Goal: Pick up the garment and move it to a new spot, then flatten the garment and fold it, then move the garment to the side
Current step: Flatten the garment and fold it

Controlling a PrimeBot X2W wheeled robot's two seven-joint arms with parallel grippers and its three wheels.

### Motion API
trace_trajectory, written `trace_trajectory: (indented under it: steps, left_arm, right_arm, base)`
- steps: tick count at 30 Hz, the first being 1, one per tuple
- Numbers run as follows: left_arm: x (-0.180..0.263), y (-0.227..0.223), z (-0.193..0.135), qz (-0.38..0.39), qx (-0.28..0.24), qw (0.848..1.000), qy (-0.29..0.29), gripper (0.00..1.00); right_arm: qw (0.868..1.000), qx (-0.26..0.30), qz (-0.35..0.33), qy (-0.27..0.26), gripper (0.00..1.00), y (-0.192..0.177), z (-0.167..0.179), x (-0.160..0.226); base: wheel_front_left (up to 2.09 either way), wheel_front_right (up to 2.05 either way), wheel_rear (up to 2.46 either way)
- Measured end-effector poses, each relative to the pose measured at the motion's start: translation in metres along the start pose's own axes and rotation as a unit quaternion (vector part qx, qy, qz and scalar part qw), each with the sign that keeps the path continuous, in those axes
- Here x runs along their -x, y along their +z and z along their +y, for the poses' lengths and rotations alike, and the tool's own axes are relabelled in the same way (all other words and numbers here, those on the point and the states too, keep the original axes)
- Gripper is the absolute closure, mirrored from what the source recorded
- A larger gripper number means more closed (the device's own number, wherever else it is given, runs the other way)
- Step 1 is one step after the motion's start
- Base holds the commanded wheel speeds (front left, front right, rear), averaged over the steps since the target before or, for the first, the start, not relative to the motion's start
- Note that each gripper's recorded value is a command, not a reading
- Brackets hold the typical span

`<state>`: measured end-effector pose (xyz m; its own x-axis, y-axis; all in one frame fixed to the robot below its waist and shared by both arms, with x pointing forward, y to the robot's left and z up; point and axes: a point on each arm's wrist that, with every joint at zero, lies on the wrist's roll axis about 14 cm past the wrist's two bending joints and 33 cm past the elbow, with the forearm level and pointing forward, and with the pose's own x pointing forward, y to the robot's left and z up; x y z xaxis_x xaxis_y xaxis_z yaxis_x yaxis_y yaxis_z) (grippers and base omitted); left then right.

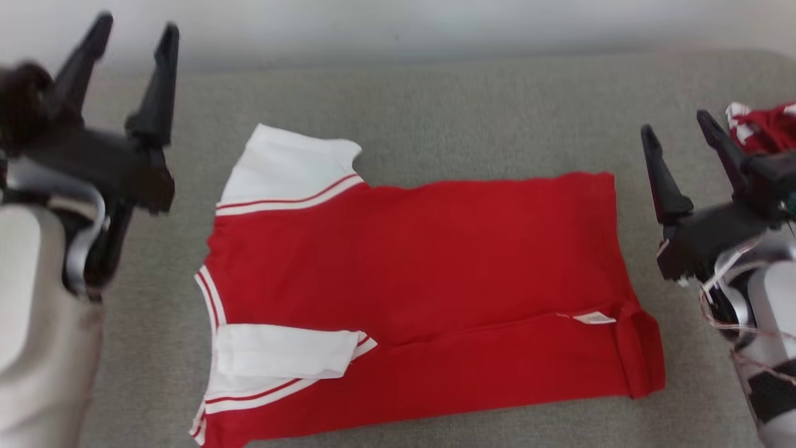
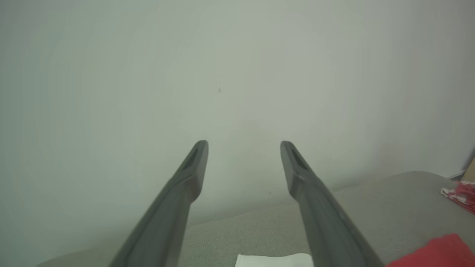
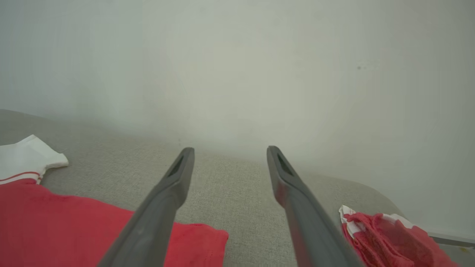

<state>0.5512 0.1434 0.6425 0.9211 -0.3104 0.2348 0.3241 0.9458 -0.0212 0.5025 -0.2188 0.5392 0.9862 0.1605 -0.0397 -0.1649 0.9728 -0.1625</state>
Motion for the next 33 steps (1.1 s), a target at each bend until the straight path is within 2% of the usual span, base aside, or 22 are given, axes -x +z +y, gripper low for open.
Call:
trace_trajectory:
  steps: [6, 14, 18, 26, 29, 33]
  left_arm:
    - [-0.037, -0.054, -0.001, 0.082, 0.009, 0.996, -0.024, 0.0]
    - [-0.058, -0.155, -0.008, 0.227, 0.038, 0.973, -0.038, 0.0]
    - [-0.06, -0.192, -0.011, 0.27, 0.055, 0.961, -0.038, 0.0]
    - [-0.051, -0.247, -0.008, 0.336, 0.049, 0.94, -0.034, 0.0]
    - [-0.046, -0.259, 0.0, 0.356, 0.034, 0.933, -0.028, 0.0]
    - [-0.046, -0.261, 0.003, 0.36, 0.043, 0.932, -0.019, 0.0]
  right_arm:
    - [0.998, -0.005, 0.068, 0.012, 0.0, -0.044, 0.001, -0.023]
    - [0.985, -0.041, 0.165, 0.019, 0.0, -0.101, 0.007, -0.027]
    - [0.981, -0.051, 0.185, 0.023, 0.0, -0.114, 0.009, -0.029]
    - [0.977, -0.063, 0.199, 0.03, 0.0, -0.129, 0.015, -0.039]
    - [0.977, -0.065, 0.199, 0.036, 0.0, -0.131, 0.021, -0.042]
    - [0.978, -0.068, 0.194, 0.043, 0.0, -0.13, 0.026, -0.047]
  base:
    - [0.0, 0.0, 0.0]
    - [0.0, 0.0, 0.0]
    - [0.0, 0.0, 0.0]
    - [0.0, 0.0, 0.0]
    - [0.0, 0.0, 0.0]
    - [0.0, 0.0, 0.0]
